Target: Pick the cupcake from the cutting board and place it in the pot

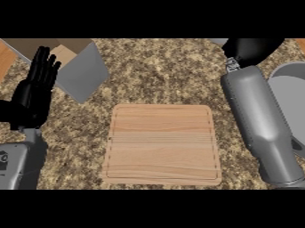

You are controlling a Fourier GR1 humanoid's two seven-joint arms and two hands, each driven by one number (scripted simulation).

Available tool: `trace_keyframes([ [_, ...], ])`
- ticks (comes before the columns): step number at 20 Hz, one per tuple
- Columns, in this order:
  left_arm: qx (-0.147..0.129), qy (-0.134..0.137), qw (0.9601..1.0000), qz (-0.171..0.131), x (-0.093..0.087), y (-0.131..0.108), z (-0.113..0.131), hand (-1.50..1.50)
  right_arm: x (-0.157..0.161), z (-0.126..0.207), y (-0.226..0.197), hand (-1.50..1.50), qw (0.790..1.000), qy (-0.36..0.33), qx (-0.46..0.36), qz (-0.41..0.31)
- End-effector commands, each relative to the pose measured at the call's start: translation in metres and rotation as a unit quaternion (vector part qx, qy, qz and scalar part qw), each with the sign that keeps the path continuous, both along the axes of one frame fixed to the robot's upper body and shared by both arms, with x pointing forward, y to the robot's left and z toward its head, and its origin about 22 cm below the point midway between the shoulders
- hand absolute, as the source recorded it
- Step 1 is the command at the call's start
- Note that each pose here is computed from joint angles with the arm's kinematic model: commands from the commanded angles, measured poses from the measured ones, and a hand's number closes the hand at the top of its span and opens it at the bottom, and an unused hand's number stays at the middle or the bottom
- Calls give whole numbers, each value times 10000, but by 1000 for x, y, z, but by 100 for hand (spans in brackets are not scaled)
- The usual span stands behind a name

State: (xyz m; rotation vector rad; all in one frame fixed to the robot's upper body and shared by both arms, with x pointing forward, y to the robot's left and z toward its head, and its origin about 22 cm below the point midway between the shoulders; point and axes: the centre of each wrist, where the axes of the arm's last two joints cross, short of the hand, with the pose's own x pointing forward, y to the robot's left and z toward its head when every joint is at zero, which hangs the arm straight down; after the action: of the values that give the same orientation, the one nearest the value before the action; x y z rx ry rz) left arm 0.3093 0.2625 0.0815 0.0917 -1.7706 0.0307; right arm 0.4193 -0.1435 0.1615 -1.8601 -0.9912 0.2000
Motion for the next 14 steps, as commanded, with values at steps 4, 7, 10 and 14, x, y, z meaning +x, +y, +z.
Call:
trace_keyframes([
  [4, -46, 28, 9999, 138, -17, 0, -5, 0, -5, 16, -53, 150, 9934, -7, 535, -1016],
  [7, 14, 133, 9998, 157, -12, 12, -2, 0, -27, -24, -83, 150, 9924, 184, 498, -1110],
  [10, 82, 11, 9997, 250, -18, 23, 2, 0, -43, -13, -119, 150, 9910, 25, 566, -1211],
  [14, -99, 36, 9997, 226, -11, 1, -7, 0, -65, -30, -154, 150, 9902, -100, 601, -1256],
])
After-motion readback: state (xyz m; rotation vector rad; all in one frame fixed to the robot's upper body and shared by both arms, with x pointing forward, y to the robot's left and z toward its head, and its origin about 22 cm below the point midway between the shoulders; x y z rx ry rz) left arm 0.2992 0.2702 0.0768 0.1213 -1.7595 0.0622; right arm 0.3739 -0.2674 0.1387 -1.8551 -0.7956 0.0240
